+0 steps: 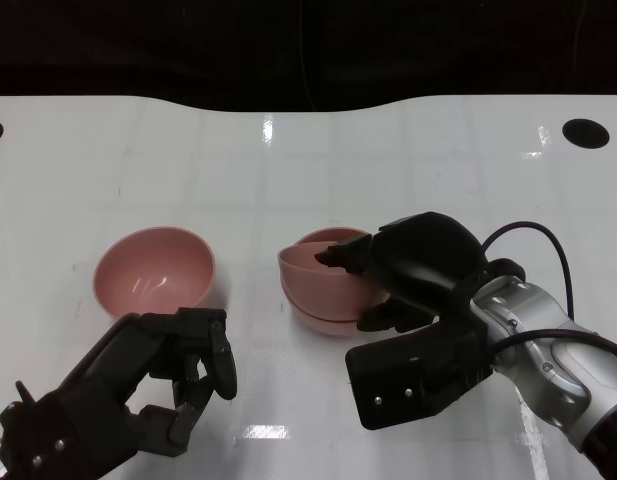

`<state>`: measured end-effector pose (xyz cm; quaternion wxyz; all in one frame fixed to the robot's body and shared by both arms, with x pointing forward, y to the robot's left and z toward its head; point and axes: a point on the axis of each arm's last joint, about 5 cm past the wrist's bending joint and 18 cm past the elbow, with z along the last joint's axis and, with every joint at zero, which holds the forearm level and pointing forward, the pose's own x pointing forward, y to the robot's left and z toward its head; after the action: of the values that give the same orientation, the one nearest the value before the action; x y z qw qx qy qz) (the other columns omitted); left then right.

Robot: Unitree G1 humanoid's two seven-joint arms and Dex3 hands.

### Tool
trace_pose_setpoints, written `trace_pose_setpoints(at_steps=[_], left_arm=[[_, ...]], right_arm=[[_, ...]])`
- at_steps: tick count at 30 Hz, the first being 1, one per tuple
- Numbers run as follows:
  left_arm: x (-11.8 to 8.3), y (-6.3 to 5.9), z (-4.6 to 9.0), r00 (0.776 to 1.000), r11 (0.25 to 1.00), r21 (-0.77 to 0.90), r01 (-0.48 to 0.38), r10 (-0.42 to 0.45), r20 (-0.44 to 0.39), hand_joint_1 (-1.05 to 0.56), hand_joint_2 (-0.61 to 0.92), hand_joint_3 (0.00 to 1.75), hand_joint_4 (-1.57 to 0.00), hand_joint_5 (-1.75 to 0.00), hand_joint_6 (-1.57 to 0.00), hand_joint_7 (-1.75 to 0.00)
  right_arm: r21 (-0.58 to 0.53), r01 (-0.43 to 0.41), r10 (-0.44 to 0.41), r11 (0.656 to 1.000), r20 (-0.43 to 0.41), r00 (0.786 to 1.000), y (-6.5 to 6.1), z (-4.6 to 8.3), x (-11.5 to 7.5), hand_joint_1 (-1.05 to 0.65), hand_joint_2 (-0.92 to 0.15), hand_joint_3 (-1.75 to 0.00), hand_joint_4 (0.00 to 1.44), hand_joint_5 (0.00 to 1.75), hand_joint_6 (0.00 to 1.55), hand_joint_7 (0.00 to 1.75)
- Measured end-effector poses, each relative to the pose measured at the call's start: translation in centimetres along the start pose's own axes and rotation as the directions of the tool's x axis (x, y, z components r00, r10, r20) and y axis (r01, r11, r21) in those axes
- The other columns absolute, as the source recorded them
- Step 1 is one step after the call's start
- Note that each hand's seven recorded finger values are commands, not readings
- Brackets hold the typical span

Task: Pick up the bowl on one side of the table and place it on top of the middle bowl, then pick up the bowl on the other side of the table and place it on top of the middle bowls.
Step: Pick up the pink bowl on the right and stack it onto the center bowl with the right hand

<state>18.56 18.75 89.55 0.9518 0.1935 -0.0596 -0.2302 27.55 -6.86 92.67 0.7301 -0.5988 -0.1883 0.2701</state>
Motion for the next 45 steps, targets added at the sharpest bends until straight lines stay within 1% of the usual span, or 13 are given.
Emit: trace_pose_setpoints(at_steps=[4,7,11,13,17,20,30,33,36,38,42,44,45], left_arm=[[0.0,0.0,0.0,1.0,1.0,-0.002,-0.001,0.001,0.001,-0.03,0.36,1.44,-0.87,-1.75,-0.81,-1.53],[0.0,0.0,0.0,1.0,1.0,-0.006,-0.002,0.002,0.001,-0.05,0.36,1.43,-0.86,-1.74,-0.8,-1.53],[0.0,0.0,0.0,1.0,1.0,-0.006,-0.002,0.002,0.001,-0.06,0.36,1.44,-0.84,-1.75,-0.8,-1.53],[-0.1,0.1,0.0,1.0,1.0,-0.005,-0.001,0.001,0.0,-0.06,0.35,1.44,-0.84,-1.75,-0.8,-1.53],[-0.1,0.1,0.0,1.0,1.0,-0.004,-0.001,0.001,0.0,-0.06,0.34,1.45,-0.85,-1.74,-0.81,-1.52],[-0.1,0.1,0.0,1.0,1.0,-0.004,-0.001,0.001,0.001,-0.06,0.34,1.45,-0.85,-1.74,-0.81,-1.52],[-0.1,0.0,-0.3,1.0,1.0,-0.005,0.0,0.0,0.006,-0.06,0.36,1.43,-0.88,-1.73,-0.82,-1.52],[-0.1,0.0,-0.3,1.0,1.0,-0.004,0.0,0.0,0.006,-0.07,0.39,1.38,-0.88,-1.74,-0.81,-1.53],[-0.1,0.0,-0.2,1.0,1.0,-0.004,-0.001,0.001,0.008,-0.05,0.4,1.37,-0.87,-1.74,-0.81,-1.54],[-0.1,0.1,-0.1,1.0,1.0,-0.003,-0.001,0.001,0.008,-0.05,0.38,1.39,-0.87,-1.75,-0.81,-1.54],[-0.1,0.1,-0.1,1.0,1.0,-0.003,-0.001,0.001,0.009,-0.05,0.34,1.46,-0.87,-1.75,-0.82,-1.53],[-0.1,0.1,-0.1,1.0,1.0,-0.003,-0.001,0.001,0.008,-0.06,0.36,1.43,-0.87,-1.74,-0.82,-1.52],[-0.1,0.1,-0.2,1.0,1.0,-0.003,-0.002,0.002,0.008,-0.05,0.4,1.37,-0.86,-1.75,-0.81,-1.53]], right_arm=[[0.0,-0.007,0.007,1.0,0.003,1.0,0.1,0.0,-0.2,-0.62,-0.92,-0.2,0.48,0.16,0.47,0.0],[-0.017,-0.012,0.013,1.0,0.008,1.0,0.2,0.1,-0.5,-0.63,-0.92,-0.22,0.43,0.13,0.41,0.0],[-0.046,-0.038,0.039,0.998,0.021,0.999,1.2,0.3,-1.1,-0.64,-0.92,-0.22,0.42,0.13,0.41,0.0],[-0.074,-0.036,0.037,0.997,0.018,0.999,1.6,0.3,-1.4,-0.64,-0.92,-0.22,0.43,0.13,0.41,0.01],[-0.108,-0.016,0.019,0.994,0.026,0.999,2.1,0.6,-1.7,-0.65,-0.92,-0.22,0.43,0.13,0.42,0.01],[-0.112,0.001,0.002,0.994,0.025,1.0,2.3,0.6,-1.8,-0.65,-0.92,-0.23,0.43,0.13,0.42,0.01],[-0.122,0.079,-0.081,0.989,-0.008,0.997,3.0,0.2,-1.9,-0.68,-0.92,-0.3,0.31,0.08,0.25,0.0],[-0.108,0.102,-0.103,0.989,-0.009,0.995,3.0,0.3,-1.9,-0.69,-0.92,-0.28,0.31,0.08,0.24,0.0],[-0.083,0.119,-0.12,0.989,-0.014,0.993,2.9,0.3,-1.8,-0.71,-0.92,-0.26,0.3,0.08,0.22,0.0],[-0.067,0.128,-0.13,0.989,-0.021,0.991,2.7,0.2,-1.8,-0.72,-0.92,-0.24,0.3,0.09,0.22,0.0],[-0.03,0.154,-0.155,0.988,-0.022,0.988,2.0,0.3,-1.8,-0.73,-0.92,-0.2,0.29,0.1,0.23,0.01],[-0.001,0.156,-0.156,0.988,-0.019,0.988,1.6,0.5,-2.0,-0.74,-0.92,-0.19,0.28,0.09,0.22,0.01],[0.015,0.156,-0.156,0.988,-0.022,0.987,1.5,0.5,-2.1,-0.74,-0.92,-0.18,0.28,0.1,0.22,0.0]])
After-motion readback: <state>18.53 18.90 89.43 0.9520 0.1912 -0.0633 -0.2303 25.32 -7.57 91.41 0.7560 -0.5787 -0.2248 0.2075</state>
